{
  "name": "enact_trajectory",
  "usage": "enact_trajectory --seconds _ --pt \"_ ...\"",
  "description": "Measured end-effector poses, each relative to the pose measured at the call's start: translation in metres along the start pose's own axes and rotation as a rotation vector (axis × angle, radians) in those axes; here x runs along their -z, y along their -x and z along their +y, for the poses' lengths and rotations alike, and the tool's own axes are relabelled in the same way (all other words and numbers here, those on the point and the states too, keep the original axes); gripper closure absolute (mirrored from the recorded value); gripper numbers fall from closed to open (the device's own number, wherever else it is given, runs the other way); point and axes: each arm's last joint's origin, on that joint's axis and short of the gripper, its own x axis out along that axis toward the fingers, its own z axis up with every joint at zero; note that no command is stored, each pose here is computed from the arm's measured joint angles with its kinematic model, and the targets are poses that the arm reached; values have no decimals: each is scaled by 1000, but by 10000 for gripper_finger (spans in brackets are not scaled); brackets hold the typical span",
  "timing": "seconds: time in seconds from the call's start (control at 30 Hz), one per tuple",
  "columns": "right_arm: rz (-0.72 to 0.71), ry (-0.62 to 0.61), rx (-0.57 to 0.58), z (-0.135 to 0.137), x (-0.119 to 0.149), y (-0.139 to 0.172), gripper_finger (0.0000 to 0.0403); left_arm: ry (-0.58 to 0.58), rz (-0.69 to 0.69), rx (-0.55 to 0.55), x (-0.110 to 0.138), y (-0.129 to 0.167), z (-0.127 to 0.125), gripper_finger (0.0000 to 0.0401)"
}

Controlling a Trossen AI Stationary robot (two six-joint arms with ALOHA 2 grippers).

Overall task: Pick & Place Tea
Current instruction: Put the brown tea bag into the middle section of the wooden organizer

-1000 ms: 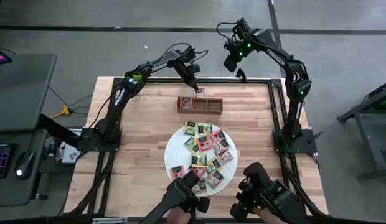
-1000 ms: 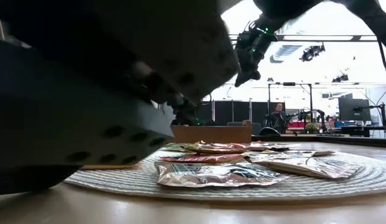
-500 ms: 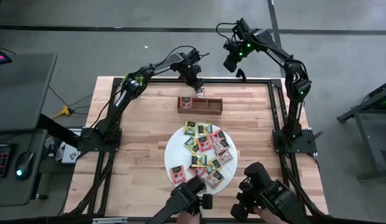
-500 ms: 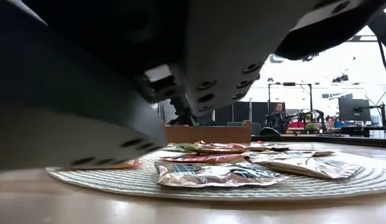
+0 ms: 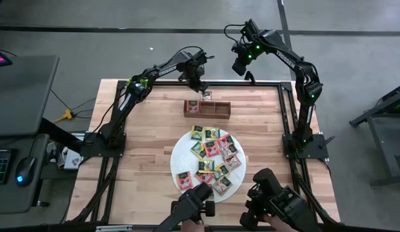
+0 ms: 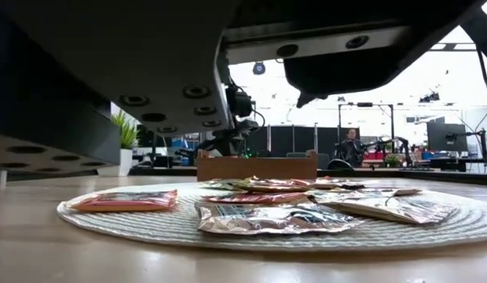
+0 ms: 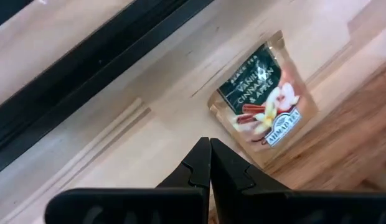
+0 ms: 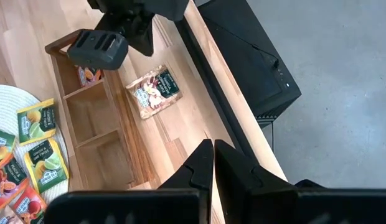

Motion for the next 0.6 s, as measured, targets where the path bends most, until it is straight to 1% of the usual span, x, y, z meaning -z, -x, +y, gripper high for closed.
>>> enact_trajectory --seconds 0.13,0.3,0.43,0.5,0.6 --pt "-6 1 -2 0 0 0 391 -25 29 68 1 1 2 401" --pt "-8 3 -2 0 -1 0 391 24 90 73 3 -17 6 401" --pt "-8 4 -3 0 -1 0 391 38 65 85 2 -10 4 401" --pt "-9 11 -2 0 -1 0 391 45 63 109 1 -11 3 401" --pt "-13 22 -1 0 -1 0 391 64 63 113 0 -11 3 401"
